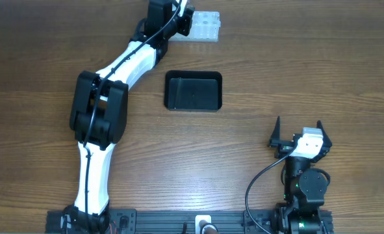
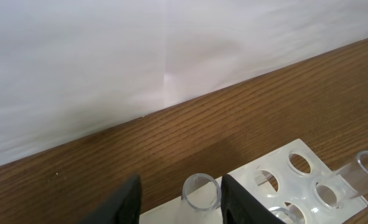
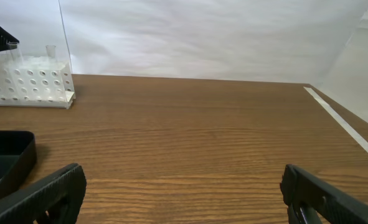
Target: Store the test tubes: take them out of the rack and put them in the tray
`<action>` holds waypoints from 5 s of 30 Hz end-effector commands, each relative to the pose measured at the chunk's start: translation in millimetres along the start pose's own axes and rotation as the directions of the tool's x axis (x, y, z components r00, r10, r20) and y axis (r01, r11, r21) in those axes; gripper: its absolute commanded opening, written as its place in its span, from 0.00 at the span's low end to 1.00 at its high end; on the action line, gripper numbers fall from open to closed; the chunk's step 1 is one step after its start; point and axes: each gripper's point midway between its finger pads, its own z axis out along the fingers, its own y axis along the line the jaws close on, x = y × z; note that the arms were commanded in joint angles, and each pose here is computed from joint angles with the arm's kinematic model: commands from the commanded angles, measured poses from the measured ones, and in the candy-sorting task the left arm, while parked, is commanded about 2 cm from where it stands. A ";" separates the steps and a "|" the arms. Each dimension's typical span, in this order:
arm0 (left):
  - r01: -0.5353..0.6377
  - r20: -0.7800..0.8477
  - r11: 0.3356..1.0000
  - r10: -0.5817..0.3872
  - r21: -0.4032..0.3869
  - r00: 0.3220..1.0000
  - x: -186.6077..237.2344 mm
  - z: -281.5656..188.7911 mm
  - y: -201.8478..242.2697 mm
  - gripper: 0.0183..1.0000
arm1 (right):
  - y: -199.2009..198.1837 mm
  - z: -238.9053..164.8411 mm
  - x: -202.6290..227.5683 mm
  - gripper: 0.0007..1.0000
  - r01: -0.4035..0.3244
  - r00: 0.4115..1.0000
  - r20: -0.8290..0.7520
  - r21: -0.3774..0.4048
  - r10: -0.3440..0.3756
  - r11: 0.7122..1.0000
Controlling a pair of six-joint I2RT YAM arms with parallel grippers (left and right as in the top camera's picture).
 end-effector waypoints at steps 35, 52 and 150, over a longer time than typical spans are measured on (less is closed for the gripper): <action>0.021 0.017 0.999 -0.021 0.040 1.000 13.2 15.0 -4.3 0.11 | -0.8 0.2 2.4 0.99 0.004 1.000 0.000 0.003 -0.004 1.000; -0.011 0.167 1.000 0.011 0.001 0.986 -80.7 -34.1 -2.3 0.08 | -0.8 0.2 2.4 0.99 0.004 1.000 0.000 0.003 -0.004 1.000; 0.088 -0.668 0.912 -0.356 -0.400 0.654 170.9 -147.7 -84.9 0.19 | -0.8 0.2 2.4 0.99 0.004 1.000 0.000 0.004 -0.004 1.000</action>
